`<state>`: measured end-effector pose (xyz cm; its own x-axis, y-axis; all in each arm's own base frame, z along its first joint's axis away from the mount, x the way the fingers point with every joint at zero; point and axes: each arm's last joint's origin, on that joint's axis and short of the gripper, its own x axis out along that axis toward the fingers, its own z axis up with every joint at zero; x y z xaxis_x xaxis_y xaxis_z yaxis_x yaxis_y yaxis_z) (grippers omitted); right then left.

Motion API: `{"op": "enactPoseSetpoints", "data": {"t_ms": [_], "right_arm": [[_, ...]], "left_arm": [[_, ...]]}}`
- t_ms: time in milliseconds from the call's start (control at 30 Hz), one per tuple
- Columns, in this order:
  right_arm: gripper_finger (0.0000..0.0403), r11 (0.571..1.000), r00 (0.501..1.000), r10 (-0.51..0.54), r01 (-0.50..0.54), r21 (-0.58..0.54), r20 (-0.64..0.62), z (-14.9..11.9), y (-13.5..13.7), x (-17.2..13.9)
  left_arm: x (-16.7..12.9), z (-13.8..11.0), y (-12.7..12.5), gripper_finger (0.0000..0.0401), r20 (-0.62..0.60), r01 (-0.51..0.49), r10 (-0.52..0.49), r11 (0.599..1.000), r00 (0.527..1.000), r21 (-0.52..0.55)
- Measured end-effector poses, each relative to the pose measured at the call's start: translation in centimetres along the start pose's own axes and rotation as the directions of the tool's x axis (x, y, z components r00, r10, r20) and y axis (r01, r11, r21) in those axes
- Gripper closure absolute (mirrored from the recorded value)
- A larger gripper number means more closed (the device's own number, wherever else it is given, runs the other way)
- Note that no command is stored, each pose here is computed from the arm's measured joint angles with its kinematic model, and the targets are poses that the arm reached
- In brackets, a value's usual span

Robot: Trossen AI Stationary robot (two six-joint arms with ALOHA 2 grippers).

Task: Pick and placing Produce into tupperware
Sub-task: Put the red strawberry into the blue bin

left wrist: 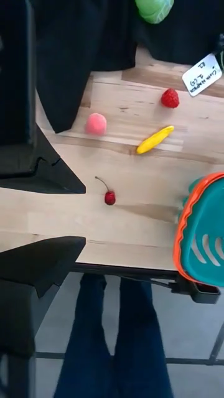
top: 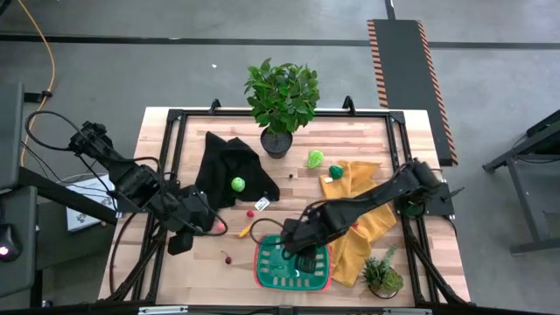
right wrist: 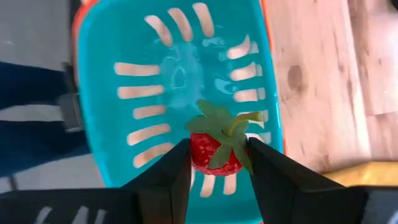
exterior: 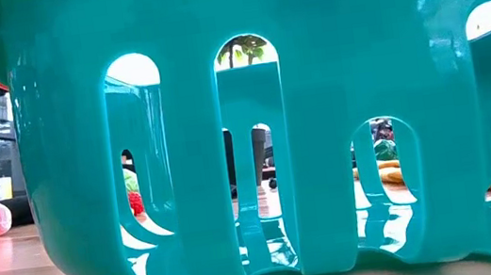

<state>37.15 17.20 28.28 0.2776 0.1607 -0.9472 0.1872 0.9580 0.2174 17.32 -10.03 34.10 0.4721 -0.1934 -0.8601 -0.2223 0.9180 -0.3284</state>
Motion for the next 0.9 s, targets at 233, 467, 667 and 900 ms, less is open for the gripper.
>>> {"op": "enactPoseSetpoints", "data": {"t_ms": [233,467,667,900], "right_arm": [[0.0274,0.999,1.000,-0.019,0.020,0.044,-0.023,1.1,1.2,2.6],[0.0274,0.994,1.000,-0.018,0.019,0.108,-0.019,1.6,1.6,4.8],[0.0274,0.992,0.999,-0.033,0.038,0.120,-0.043,1.7,1.6,7.2],[0.0274,0.992,0.997,-0.036,0.044,0.121,-0.067,1.7,1.8,9.1]], "left_arm": [[-0.1,-0.8,-0.7,0.0290,-0.017,0.014,-0.014,1.000,1.000,0.012],[-0.1,-1.2,-1.0,0.0290,-0.016,0.015,-0.014,0.999,1.000,0.036],[-0.1,-1.2,-1.0,0.0290,-0.016,0.014,-0.013,0.999,1.000,0.048],[-0.1,-1.2,-1.0,0.0290,-0.017,0.008,-0.007,0.999,1.000,0.053]]}}
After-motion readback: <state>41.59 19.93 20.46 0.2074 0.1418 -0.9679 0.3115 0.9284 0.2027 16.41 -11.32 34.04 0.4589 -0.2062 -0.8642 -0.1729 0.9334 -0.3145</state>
